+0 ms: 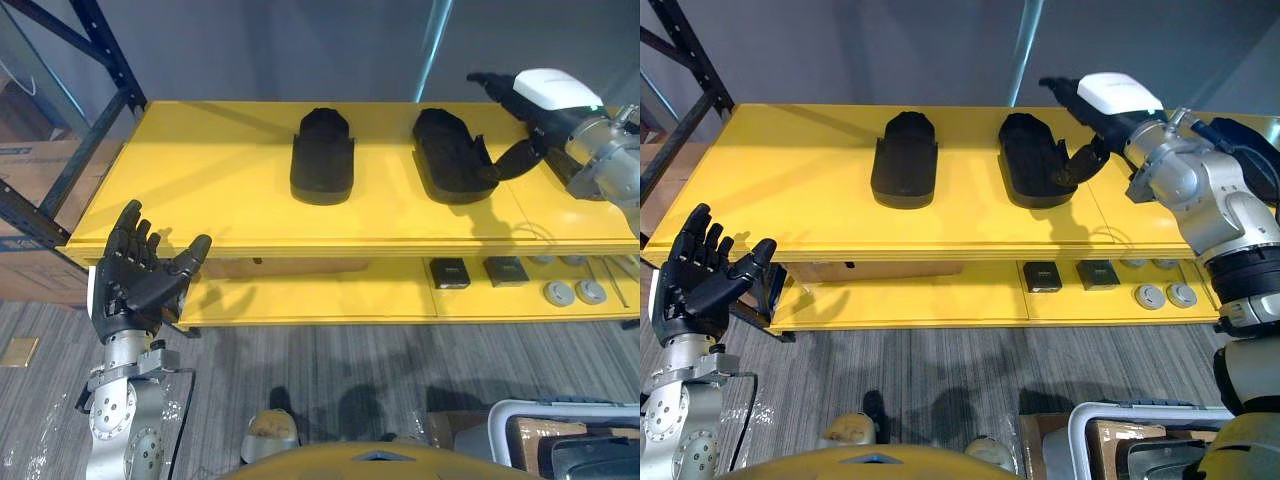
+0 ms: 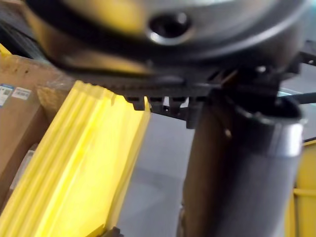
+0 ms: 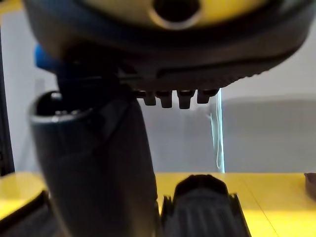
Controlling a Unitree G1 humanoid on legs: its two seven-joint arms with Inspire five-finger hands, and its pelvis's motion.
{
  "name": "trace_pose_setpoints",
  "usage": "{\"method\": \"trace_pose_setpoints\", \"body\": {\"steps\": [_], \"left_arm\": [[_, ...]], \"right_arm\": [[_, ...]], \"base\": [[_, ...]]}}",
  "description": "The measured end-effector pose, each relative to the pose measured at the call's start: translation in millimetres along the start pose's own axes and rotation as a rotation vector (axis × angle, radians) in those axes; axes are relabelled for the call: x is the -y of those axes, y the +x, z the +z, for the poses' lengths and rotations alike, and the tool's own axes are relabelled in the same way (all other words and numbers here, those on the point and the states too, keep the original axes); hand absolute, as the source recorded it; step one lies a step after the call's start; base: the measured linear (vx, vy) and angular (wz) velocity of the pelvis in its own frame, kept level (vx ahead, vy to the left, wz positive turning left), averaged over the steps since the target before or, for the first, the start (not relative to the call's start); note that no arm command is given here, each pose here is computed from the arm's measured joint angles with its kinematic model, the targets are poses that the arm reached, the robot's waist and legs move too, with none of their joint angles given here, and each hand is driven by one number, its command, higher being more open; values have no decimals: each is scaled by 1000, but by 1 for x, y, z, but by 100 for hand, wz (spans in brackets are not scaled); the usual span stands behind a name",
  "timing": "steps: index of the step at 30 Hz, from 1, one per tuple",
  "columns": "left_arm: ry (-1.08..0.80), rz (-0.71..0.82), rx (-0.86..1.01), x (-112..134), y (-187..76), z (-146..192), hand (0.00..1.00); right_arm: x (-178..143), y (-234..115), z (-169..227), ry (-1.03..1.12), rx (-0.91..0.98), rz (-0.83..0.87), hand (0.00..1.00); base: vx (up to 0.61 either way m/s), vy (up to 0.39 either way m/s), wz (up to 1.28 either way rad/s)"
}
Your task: Walk over and take three plastic housings, then place them on the shelf
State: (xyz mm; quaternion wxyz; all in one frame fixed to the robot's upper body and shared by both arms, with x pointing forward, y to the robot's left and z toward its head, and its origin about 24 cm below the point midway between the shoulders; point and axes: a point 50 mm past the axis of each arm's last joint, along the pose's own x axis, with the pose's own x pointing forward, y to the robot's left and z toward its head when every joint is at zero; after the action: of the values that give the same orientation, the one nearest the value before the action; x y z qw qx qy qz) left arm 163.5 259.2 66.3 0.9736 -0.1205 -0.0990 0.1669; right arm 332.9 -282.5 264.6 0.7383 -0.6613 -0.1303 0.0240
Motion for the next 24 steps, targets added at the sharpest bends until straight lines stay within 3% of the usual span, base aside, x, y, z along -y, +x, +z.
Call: {"method": "trace_pose_setpoints", "body": {"steps": [3, 5, 8, 12, 16, 24], "left_arm": [[-16, 28, 33, 0, 0, 3, 100], [-43, 62, 51, 1, -2, 3, 100], [-106, 106, 99, 8, -8, 10, 100], [-121, 88, 155, 24, -11, 15, 100], [-143, 37, 191, 37, -12, 19, 100], [-176, -77, 235, 53, -12, 25, 100]], "right_arm": [[22, -20, -1, 271, 11, -269, 100], [20, -40, -4, 467, 20, -437, 100], [-22, -82, -6, 712, -36, -579, 100], [-117, -123, 9, 1027, -235, -474, 100], [-175, -147, 36, 1267, -369, -358, 100], [-173, -149, 51, 1342, -383, -461, 100]], "base": [[47, 3, -4], [65, 8, 2], [69, -8, 1], [-2, -3, -13], [-46, -14, -4], [20, 6, -14]]}}
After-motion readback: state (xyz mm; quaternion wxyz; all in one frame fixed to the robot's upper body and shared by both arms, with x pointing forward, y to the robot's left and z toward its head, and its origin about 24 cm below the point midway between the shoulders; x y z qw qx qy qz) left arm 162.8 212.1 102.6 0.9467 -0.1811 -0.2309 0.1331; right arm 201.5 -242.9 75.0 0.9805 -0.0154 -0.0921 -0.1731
